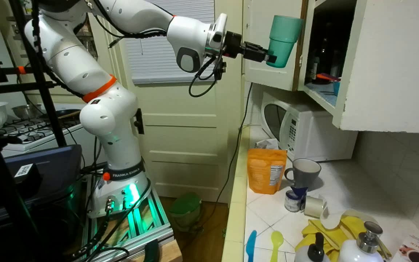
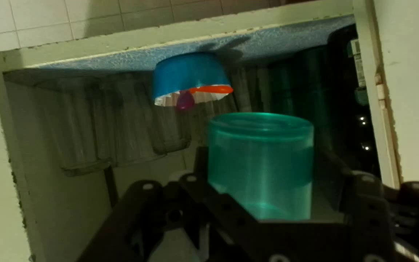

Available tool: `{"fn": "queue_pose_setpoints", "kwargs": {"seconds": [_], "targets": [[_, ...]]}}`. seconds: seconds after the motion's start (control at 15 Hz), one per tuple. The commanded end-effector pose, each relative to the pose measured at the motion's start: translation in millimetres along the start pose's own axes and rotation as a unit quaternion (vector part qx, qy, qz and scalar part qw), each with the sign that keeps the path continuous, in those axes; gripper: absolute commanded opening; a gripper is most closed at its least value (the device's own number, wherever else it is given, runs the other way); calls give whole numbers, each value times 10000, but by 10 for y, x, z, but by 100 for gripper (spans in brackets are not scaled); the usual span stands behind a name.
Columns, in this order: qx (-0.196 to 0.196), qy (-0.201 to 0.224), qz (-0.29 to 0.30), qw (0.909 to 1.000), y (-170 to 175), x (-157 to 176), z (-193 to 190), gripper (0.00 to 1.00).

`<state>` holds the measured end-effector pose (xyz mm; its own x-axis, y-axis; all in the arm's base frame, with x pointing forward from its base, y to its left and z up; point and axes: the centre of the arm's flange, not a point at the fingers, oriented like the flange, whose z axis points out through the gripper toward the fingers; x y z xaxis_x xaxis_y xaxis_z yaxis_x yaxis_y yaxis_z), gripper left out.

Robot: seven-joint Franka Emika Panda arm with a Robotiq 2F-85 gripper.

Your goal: Move the cup to the shelf below it

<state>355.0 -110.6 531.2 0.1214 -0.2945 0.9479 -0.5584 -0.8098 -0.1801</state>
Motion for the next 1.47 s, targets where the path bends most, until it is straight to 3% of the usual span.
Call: {"fn": "queue_pose_setpoints", "kwargs": {"seconds": [0.0,0.13,0.2,0.47,0.53,0.8,1.13,1.4], "targets": [[102,-291,-340,9989,-61,107,259,47],[80,-254,-223,9994,-21,5,178,47],[91,-287,-227,9993,-27,6,208,72],[90,-303,-230,9992,-26,-7,214,72],[90,-303,-229,9992,-26,-7,214,47],[214,-287,-318,9989,-78,-245,567,47],[-201,209,-868,9958,-129,-487,869,47],[-144,294,-1203,9922,-238,-660,1124,47]]}}
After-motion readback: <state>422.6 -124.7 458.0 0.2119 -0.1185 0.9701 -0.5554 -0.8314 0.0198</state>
